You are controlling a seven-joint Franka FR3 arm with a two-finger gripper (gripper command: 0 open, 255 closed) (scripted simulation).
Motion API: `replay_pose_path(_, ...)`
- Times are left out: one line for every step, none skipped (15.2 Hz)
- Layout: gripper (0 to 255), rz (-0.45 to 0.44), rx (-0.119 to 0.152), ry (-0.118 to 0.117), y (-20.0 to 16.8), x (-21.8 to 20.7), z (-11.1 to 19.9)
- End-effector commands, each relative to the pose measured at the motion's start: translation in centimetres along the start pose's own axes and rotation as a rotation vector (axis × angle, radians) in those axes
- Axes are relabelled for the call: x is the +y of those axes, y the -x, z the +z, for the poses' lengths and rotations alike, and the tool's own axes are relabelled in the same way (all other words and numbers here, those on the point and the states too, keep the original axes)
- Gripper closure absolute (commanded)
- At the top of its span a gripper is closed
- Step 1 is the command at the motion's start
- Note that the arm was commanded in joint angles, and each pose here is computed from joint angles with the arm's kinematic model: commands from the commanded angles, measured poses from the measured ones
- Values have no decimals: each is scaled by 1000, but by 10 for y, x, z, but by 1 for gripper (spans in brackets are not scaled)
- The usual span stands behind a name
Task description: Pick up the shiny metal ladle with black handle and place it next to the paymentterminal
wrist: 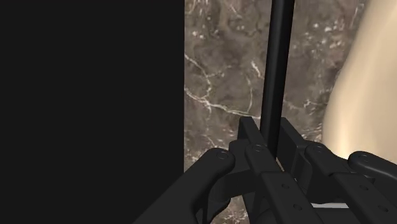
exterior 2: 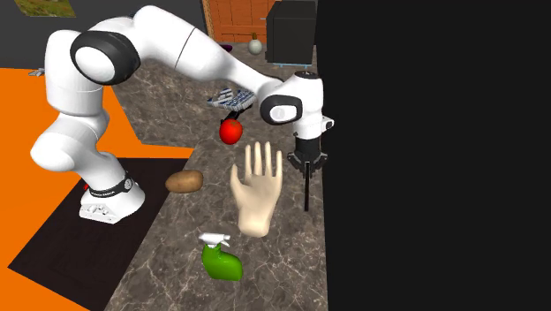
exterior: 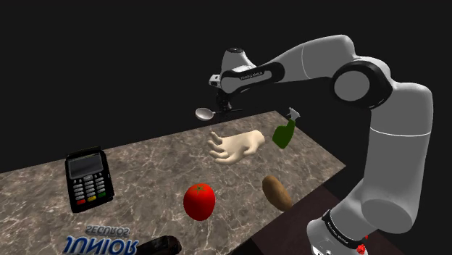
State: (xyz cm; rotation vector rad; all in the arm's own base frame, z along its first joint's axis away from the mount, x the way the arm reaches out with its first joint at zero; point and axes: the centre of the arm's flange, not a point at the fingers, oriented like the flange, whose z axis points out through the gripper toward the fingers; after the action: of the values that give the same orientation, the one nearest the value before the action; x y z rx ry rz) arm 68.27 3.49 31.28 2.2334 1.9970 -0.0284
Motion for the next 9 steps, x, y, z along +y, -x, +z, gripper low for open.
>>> replay_pose_path(255, 0, 0, 0, 2, 1, -11)
replay_pose_path(255, 0, 0, 0, 3, 1, -16)
replay_pose_path(255, 0, 0, 0, -10, -4, -18)
replay_pose_path(255, 0, 0, 0, -22, -8, -19)
replay_pose_path(255, 0, 0, 0, -34, -13, -21)
replay_pose_path(255, 0, 0, 0, -46, -17, -23)
replay_pose_path(255, 0, 0, 0, -59, -22, -25)
replay_pose_path(255, 0, 0, 0, -71, -27, -27)
replay_pose_path(255, 0, 0, 0, -83, -31, -29)
